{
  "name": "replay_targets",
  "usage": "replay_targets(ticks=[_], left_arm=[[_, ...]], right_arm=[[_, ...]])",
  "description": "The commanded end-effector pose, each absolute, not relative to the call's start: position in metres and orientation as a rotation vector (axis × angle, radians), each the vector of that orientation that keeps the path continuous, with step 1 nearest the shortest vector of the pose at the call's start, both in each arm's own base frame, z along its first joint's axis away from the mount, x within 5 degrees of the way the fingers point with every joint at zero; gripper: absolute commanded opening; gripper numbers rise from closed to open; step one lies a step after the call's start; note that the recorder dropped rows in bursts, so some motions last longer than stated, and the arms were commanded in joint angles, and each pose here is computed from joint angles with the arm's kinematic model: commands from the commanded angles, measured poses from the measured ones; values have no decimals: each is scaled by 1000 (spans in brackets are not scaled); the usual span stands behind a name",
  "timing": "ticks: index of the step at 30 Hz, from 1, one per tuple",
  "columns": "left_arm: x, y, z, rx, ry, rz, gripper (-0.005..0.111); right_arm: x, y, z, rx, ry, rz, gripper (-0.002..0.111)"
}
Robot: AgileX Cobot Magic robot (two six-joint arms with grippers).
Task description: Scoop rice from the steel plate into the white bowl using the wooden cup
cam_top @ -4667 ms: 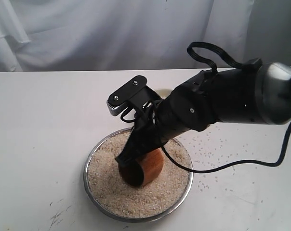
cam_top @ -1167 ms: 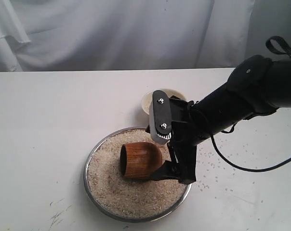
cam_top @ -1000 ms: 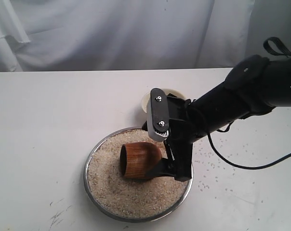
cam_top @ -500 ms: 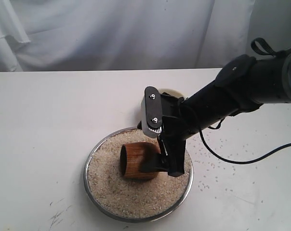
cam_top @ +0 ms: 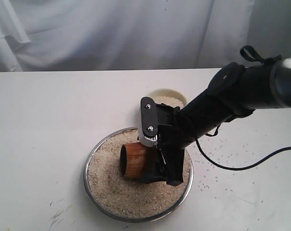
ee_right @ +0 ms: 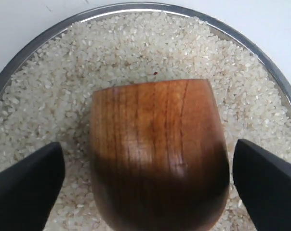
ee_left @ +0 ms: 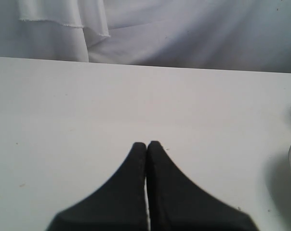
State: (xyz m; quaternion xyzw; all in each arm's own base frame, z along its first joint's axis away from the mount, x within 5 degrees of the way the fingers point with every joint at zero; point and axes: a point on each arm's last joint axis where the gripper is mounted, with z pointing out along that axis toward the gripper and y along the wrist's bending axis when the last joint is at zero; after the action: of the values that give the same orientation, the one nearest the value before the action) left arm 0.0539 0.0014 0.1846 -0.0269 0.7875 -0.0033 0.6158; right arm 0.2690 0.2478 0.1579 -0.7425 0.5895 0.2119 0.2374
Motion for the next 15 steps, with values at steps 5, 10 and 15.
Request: replay_targets(ticks=[5,10,15], left_arm=[[54,1,184,-58,1801,-8,0],[54,1,184,-58,1801,-8,0],[54,1,184,-58,1801,-8,0]], right_arm=[[271,249,149,-2040,1644,586,85],[274,249,149,-1998,1684,560,85],[276,249,148,-1989,1687,544,85]])
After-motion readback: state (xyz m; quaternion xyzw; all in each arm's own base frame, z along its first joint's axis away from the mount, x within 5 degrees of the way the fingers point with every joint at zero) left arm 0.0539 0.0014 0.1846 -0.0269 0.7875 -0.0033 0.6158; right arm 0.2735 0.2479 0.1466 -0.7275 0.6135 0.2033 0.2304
